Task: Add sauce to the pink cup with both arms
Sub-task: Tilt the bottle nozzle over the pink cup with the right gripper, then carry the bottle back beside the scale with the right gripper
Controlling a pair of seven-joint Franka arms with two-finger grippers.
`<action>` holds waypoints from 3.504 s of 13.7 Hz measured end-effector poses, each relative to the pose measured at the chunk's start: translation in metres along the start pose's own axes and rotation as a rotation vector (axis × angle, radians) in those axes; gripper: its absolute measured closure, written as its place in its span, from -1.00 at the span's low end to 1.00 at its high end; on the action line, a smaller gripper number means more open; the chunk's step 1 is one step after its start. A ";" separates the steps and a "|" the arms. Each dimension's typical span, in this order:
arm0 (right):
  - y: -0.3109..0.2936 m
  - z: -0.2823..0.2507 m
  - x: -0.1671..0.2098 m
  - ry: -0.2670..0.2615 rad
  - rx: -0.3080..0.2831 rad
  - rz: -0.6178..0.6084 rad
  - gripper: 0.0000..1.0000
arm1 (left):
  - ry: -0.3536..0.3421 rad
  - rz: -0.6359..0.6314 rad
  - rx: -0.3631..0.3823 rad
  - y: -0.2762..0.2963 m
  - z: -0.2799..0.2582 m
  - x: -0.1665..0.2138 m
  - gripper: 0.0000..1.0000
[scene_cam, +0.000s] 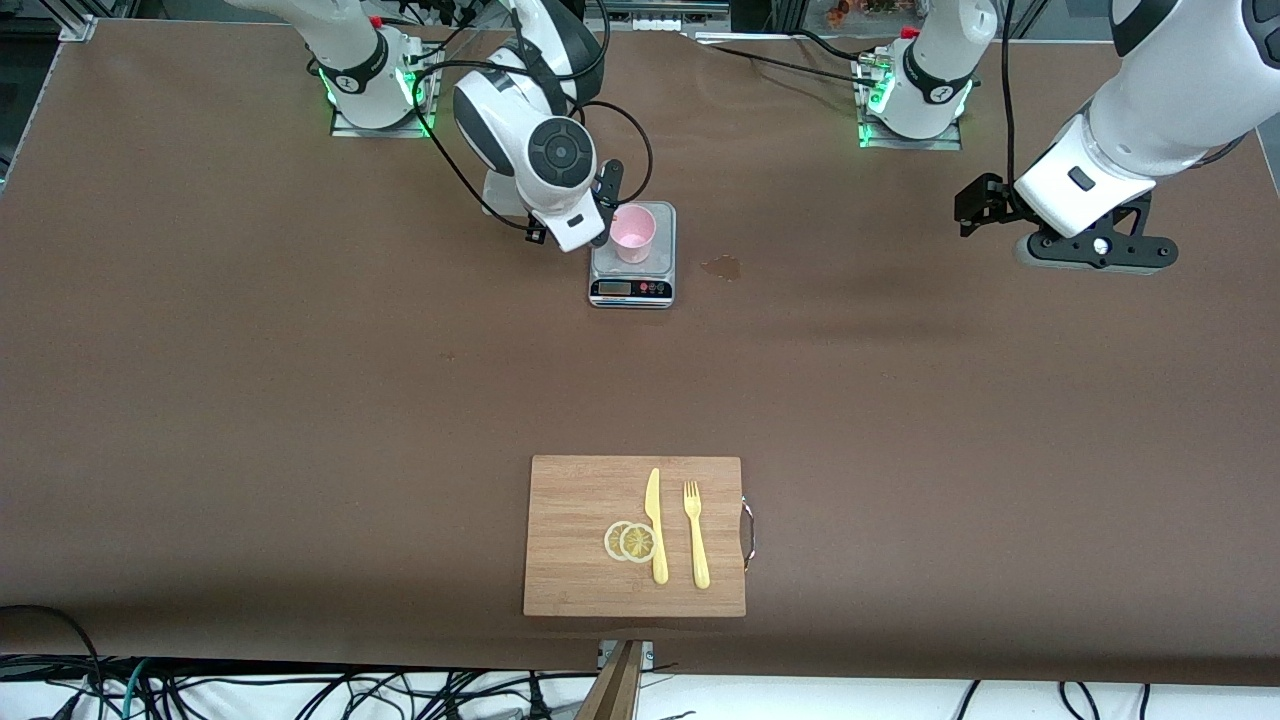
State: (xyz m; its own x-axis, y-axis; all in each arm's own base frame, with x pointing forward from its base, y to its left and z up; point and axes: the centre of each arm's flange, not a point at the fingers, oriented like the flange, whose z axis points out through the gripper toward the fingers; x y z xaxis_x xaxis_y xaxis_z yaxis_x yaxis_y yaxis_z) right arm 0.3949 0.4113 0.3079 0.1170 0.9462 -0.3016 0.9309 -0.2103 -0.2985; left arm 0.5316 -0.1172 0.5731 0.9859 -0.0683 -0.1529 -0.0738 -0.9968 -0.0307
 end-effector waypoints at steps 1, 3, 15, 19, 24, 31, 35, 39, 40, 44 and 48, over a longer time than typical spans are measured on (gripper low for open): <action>0.001 -0.002 0.003 -0.013 -0.007 0.002 0.48 | 0.000 0.000 0.000 0.000 0.000 0.000 -1.00; 0.002 -0.004 0.009 -0.046 -0.025 0.010 0.48 | 0.000 0.000 0.000 0.000 0.000 0.000 -1.00; -0.005 -0.003 0.029 -0.121 -0.061 0.011 0.48 | 0.005 0.001 -0.001 0.001 0.000 0.002 -1.00; 0.005 -0.014 0.022 -0.041 0.023 0.045 0.48 | 0.008 0.001 -0.002 0.001 0.001 0.004 -1.00; 0.036 -0.040 -0.007 0.121 0.142 -0.039 0.48 | 0.006 0.001 -0.002 0.001 0.002 0.005 -1.00; 0.113 -0.067 -0.117 0.397 0.206 -0.233 0.48 | 0.007 0.002 -0.003 0.001 0.003 0.006 -1.00; 0.156 -0.059 -0.210 0.569 0.244 -0.362 0.48 | 0.007 0.005 -0.003 0.003 0.002 0.006 -1.00; 0.192 -0.013 -0.305 0.754 0.235 -0.500 0.48 | 0.008 0.009 -0.002 0.005 0.002 0.006 -1.00; 0.196 0.001 -0.323 0.801 0.236 -0.535 0.48 | 0.008 0.009 -0.003 0.005 0.002 0.006 -1.00; 0.212 0.068 -0.370 1.005 0.242 -0.677 0.48 | 0.008 0.009 -0.003 0.005 0.002 0.006 -1.00; 0.225 0.142 -0.387 1.160 0.252 -0.774 0.48 | 0.008 0.007 -0.003 0.005 0.002 0.006 -1.00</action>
State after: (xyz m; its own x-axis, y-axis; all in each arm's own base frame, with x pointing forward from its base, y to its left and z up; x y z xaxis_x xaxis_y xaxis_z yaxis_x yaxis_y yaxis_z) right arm 0.5099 -0.0372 0.2285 -0.0585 0.4772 0.8768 0.8185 0.5257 -0.2316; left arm 0.5367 -0.1227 0.5700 0.9865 -0.0755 -0.1456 -0.0802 -0.9964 -0.0271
